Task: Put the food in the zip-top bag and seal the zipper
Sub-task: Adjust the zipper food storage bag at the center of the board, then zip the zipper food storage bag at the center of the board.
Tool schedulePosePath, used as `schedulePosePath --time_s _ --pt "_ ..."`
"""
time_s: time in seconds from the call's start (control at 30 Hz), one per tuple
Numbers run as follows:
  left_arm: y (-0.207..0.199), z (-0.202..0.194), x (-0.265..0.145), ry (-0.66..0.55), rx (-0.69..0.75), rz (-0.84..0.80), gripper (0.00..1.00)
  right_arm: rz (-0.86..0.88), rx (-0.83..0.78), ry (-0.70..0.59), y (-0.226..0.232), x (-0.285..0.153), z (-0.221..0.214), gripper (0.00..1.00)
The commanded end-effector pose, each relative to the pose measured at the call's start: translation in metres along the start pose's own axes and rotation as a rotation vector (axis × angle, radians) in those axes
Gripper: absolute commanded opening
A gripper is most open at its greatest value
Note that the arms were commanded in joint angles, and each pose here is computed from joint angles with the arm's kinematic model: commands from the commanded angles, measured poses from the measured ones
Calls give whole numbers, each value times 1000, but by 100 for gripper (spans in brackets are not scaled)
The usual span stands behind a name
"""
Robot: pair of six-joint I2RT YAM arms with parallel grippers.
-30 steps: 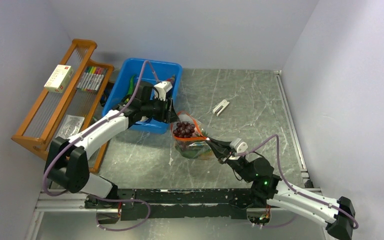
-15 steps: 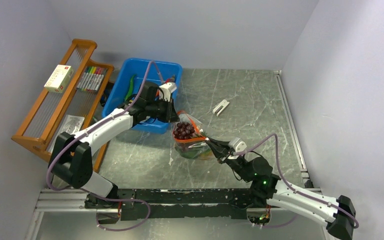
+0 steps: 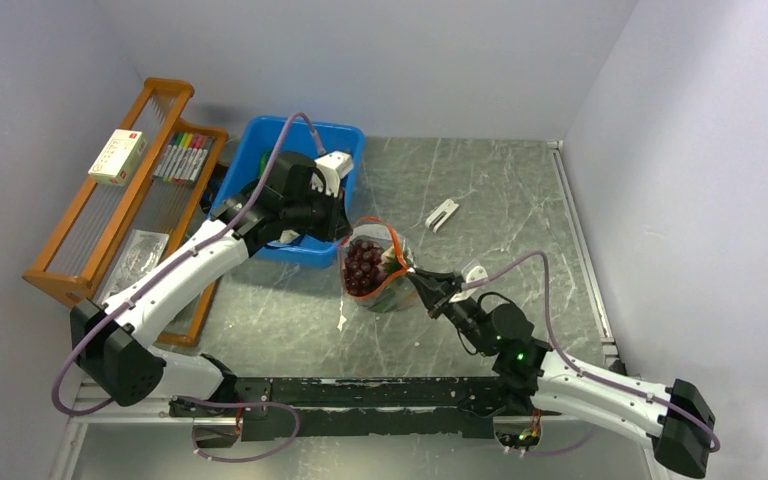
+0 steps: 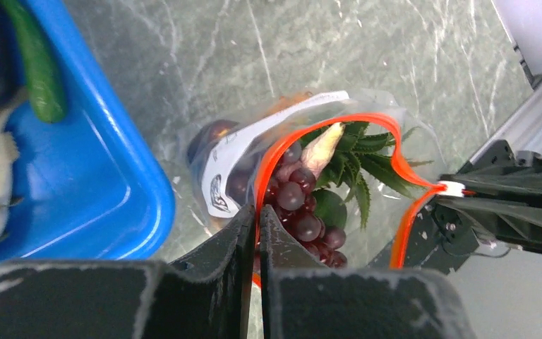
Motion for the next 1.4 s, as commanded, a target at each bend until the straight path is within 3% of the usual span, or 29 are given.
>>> schedulePosePath --time_s 0.0,0.1,0.3,0.4,0.53,0.63,0.77,1.0,1.37 --pt "-6 35 -22 -83 71 63 7 -35 -39 -154 -13 13 71 0" --pt "-10 43 -25 -104 78 54 7 -13 -61 -201 -15 13 87 0" --pt "4 24 -12 -74 59 98 7 55 32 -76 -1 16 46 0" --pt "-6 38 -27 -149 166 32 9 84 -14 -85 -2 19 51 0" --pt "-41 46 -55 -285 542 -300 48 133 -70 -81 -3 20 54 0" --pt "-56 26 -68 -324 912 -563 64 194 -99 -106 -1 19 59 0" --pt "-58 13 -66 -375 1160 -689 77 298 -147 -84 6 18 58 0" --pt "-66 16 -42 -322 1280 -840 80 397 -225 -83 9 11 74 0" --pt "-77 1 8 -230 1252 -974 80 406 -222 -91 11 14 73 0"
Point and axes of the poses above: each gripper's point midway between its finger pads, its own x axis out along the fingers, its own y axis along the line the jaws close on, z = x × y, the point moved 7 cm from there along -x, back along the fingers, and after that the axes turned 7 degrees about -x, right-handed, at the moved point
